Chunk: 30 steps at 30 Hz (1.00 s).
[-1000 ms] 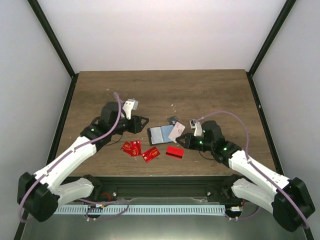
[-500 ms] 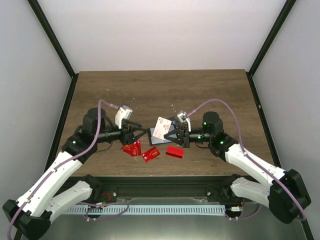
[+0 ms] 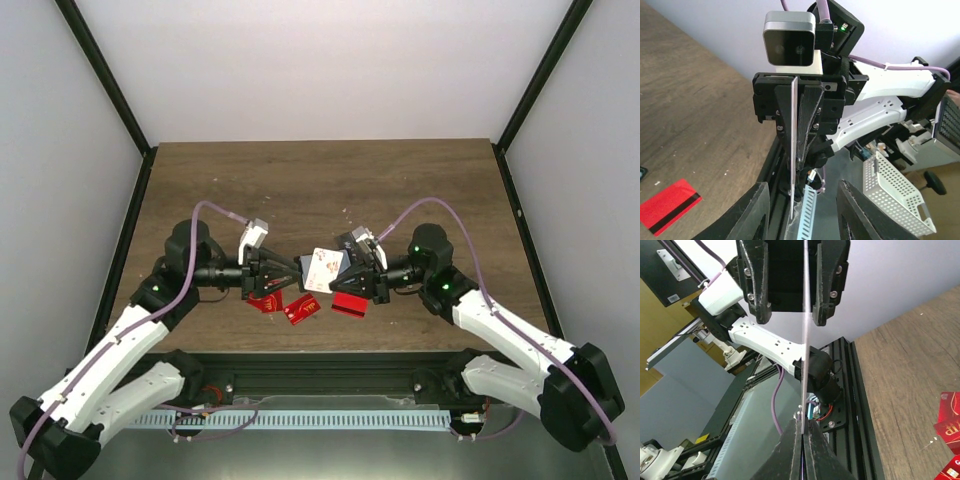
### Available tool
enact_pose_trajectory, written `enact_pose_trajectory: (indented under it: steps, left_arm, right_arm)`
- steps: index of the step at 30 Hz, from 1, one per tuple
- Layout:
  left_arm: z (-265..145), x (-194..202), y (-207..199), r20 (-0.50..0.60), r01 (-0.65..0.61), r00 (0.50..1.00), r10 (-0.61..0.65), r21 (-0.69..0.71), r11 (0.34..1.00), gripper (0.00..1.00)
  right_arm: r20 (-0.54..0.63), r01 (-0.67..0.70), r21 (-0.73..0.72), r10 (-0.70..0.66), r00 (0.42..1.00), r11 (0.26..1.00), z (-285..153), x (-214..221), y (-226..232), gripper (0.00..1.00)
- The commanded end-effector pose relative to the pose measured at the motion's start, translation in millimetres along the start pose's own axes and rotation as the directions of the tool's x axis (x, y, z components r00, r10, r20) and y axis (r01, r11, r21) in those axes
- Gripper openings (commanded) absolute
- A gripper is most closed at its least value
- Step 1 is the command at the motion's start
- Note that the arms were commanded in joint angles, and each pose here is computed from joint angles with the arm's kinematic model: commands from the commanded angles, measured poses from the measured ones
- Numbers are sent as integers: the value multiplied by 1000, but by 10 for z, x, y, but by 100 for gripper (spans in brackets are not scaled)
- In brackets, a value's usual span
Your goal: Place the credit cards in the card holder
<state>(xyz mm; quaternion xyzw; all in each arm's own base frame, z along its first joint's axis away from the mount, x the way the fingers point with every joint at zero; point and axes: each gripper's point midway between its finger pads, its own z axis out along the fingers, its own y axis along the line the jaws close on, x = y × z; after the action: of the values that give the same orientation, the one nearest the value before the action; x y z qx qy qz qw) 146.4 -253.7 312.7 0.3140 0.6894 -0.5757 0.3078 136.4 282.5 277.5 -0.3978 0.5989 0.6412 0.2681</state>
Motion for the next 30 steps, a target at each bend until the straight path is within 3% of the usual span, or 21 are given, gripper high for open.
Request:
enact_pose_trajectory:
  steps: [1, 17, 20, 22, 24, 25, 29, 30]
  left_arm:
    - [28, -48, -135, 11, -11, 1000, 10, 89, 996, 39]
    - [227, -18, -43, -21, 17, 1000, -15, 92, 996, 28]
    - [262, -1, -19, -30, 24, 999, -21, 92, 996, 21]
    - [282, -2, 18, -29, 25, 999, -23, 80, 996, 7]
    - [290, -23, 92, -12, 28, 1000, -27, 42, 999, 4]
    - [289, -41, 136, 2, 32, 999, -32, 16, 999, 4]
    - [301, -76, 626, 62, 128, 991, -118, -204, 971, 4]
    - [311, -51, 761, 67, 158, 987, -146, -248, 956, 4]
  right_arm:
    - [-4, 78, -60, -78, 997, 995, 18, -102, 188, 1]
    - [-16, 78, -74, -79, 997, 994, 63, -134, 139, 1]
    - [-18, 80, -74, -82, 996, 994, 72, -142, 128, 1]
    - [-19, 81, -69, -83, 996, 994, 75, -149, 111, 1]
    - [-15, 82, -46, -83, 996, 996, 80, -162, 73, 2]
    - [-8, 79, -10, -79, 997, 997, 78, -179, 17, 7]
    - [79, -8, 310, -17, 997, 951, -37, -278, -510, 52]
    - [112, -58, 414, 12, 994, 908, -131, -267, -715, 55]
